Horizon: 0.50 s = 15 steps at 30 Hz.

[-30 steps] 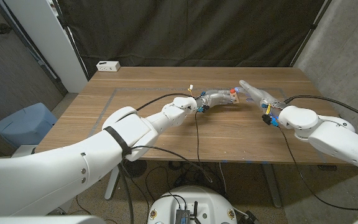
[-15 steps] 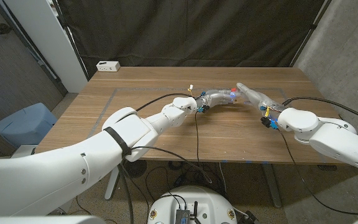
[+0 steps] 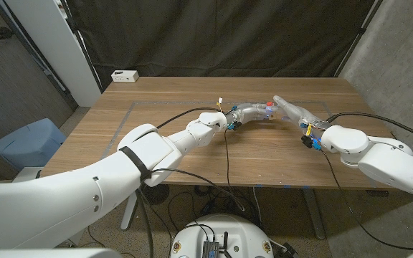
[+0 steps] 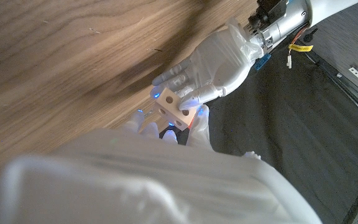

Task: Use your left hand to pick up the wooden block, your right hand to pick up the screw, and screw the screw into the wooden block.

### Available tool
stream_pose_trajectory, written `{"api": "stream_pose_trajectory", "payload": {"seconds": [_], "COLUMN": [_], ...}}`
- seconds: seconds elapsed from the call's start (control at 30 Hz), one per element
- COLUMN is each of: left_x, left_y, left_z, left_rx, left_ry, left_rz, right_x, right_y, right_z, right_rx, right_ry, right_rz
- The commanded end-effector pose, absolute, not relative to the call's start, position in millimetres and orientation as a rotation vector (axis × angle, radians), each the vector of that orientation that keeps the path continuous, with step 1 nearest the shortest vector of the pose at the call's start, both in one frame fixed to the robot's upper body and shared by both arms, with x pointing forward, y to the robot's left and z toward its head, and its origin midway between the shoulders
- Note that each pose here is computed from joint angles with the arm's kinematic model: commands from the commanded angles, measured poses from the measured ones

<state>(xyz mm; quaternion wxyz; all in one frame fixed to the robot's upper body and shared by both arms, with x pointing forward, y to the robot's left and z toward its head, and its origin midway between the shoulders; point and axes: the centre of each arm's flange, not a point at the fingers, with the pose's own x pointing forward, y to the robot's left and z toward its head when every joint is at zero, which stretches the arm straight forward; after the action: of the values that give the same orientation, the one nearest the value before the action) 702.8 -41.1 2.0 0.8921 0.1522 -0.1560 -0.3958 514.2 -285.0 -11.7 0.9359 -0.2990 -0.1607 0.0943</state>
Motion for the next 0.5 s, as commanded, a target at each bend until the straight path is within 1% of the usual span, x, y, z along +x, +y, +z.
{"api": "stream_pose_trajectory", "payload": {"seconds": [0.03,0.5], "left_x": [701.7,698.4], "left_y": [-39.5,-35.0], "left_z": [1.2,4.9], "left_rx": [0.319,0.327], "left_ry": [-0.334,-0.378], "left_rz": [-0.834,-0.864], "right_x": [508.5,505.3], "right_y": [-289.5,-291.1], "right_z": [-9.9,-3.0], "right_rx": [-0.601,-0.596], "right_ry": [-0.343,-0.371], "right_rz": [0.168,0.148]}}
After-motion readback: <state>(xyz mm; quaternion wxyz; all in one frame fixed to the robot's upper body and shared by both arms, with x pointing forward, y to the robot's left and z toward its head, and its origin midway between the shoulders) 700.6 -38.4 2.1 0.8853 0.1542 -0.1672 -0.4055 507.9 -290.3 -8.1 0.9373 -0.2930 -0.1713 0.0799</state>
